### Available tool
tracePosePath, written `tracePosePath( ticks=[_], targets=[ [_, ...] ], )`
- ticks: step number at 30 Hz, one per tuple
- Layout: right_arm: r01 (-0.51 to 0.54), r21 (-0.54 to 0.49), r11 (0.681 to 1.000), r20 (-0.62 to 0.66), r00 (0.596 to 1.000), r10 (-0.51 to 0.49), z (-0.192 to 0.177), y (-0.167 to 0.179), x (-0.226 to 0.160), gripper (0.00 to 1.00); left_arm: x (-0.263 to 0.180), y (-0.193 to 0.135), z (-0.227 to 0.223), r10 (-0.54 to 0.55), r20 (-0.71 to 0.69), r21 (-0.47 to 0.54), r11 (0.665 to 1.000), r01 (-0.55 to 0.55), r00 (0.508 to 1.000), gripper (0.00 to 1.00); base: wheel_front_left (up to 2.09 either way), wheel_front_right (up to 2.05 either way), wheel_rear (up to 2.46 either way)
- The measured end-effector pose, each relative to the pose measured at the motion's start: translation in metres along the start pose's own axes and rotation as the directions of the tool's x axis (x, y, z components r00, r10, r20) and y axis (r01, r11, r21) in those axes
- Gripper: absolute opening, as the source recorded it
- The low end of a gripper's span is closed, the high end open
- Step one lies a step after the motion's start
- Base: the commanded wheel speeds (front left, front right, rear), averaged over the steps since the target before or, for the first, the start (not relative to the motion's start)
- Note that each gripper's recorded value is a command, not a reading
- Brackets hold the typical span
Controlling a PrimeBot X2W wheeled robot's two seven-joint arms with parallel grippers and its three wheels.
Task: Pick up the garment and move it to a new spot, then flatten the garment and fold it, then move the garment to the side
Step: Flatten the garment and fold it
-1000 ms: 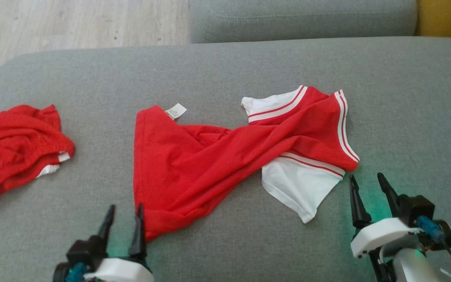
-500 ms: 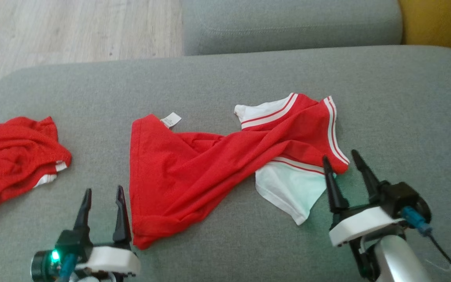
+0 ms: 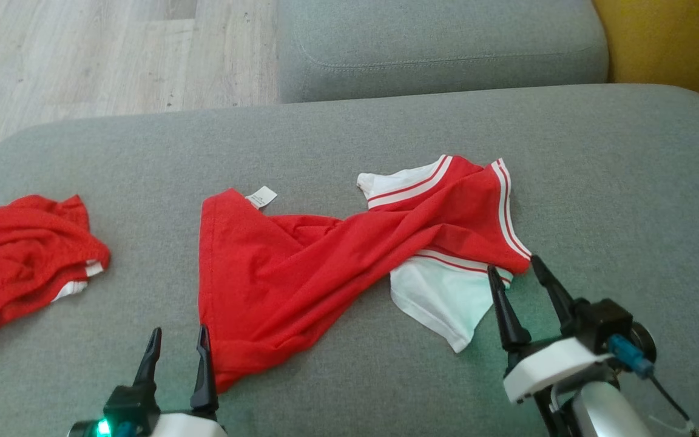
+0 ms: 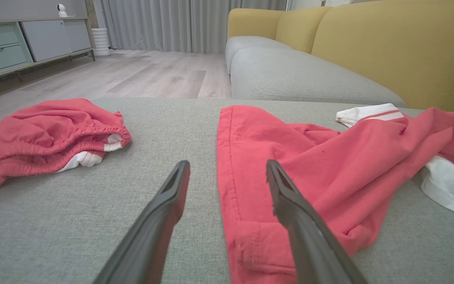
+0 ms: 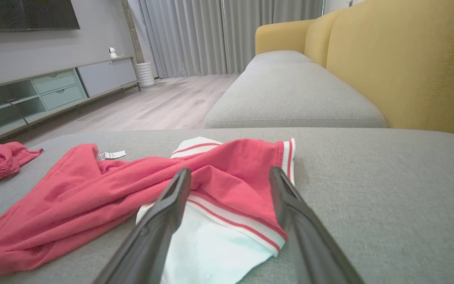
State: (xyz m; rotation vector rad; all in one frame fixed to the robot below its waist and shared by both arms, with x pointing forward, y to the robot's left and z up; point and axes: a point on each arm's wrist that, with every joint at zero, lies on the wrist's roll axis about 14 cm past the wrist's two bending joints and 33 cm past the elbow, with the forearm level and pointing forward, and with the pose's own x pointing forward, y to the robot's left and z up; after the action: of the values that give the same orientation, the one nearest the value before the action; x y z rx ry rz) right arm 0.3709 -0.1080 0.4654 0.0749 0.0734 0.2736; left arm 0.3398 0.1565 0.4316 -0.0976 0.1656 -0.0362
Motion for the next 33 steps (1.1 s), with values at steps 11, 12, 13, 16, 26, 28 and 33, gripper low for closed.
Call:
tracePosePath(
  ticks=[11, 12, 13, 16, 26, 28, 33],
  targets=[
    [0.025, 0.001, 1.0, -0.023, 0.999, -0.025, -0.008, -0.008, -0.004, 1.0, -0.005, -0.009, -0.016, -0.031, -0.049, -0.086, 0.996, 0.026, 0.998, 1.0, 0.0, 0.0, 0.0],
    [0.028, 0.002, 1.0, -0.026, 0.999, -0.028, -0.009, -0.008, -0.005, 1.0, -0.007, -0.01, -0.02, -0.032, -0.063, -0.099, 0.995, 0.026, 0.997, 1.0, 0.0, 0.0, 0.0],
    [0.032, 0.004, 0.999, -0.032, 0.999, -0.031, -0.011, -0.009, -0.006, 1.0, -0.009, -0.013, -0.025, -0.043, -0.079, -0.113, 0.993, 0.034, 0.996, 1.0, 0.0, 0.0, 0.0],
    [0.044, 0.009, 0.999, -0.05, 0.998, -0.044, -0.018, -0.012, -0.01, 1.0, -0.013, -0.018, -0.038, -0.057, -0.119, -0.148, 0.988, 0.039, 0.991, 1.0, 0.0, 0.0, 0.0],
    [0.064, 0.014, 0.998, -0.063, 0.996, -0.063, -0.022, -0.018, -0.012, 1.0, -0.023, -0.034, -0.071, -0.121, -0.224, -0.241, 0.968, 0.066, 0.967, 1.0, 0.0, 0.0, 0.0],
    [0.065, 0.013, 0.998, -0.065, 0.996, -0.064, -0.023, -0.019, -0.012, 1.0, -0.023, -0.036, -0.072, -0.13, -0.229, -0.243, 0.967, 0.073, 0.965, 1.0, 0.0, 0.0, 0.0],
    [0.069, 0.009, 0.998, -0.072, 0.995, -0.068, -0.025, -0.02, -0.013, 1.0, -0.014, -0.041, -0.067, -0.154, -0.217, -0.257, 0.962, 0.096, 0.964, 1.0, 0.0, 0.0, 0.0]
  ],
)
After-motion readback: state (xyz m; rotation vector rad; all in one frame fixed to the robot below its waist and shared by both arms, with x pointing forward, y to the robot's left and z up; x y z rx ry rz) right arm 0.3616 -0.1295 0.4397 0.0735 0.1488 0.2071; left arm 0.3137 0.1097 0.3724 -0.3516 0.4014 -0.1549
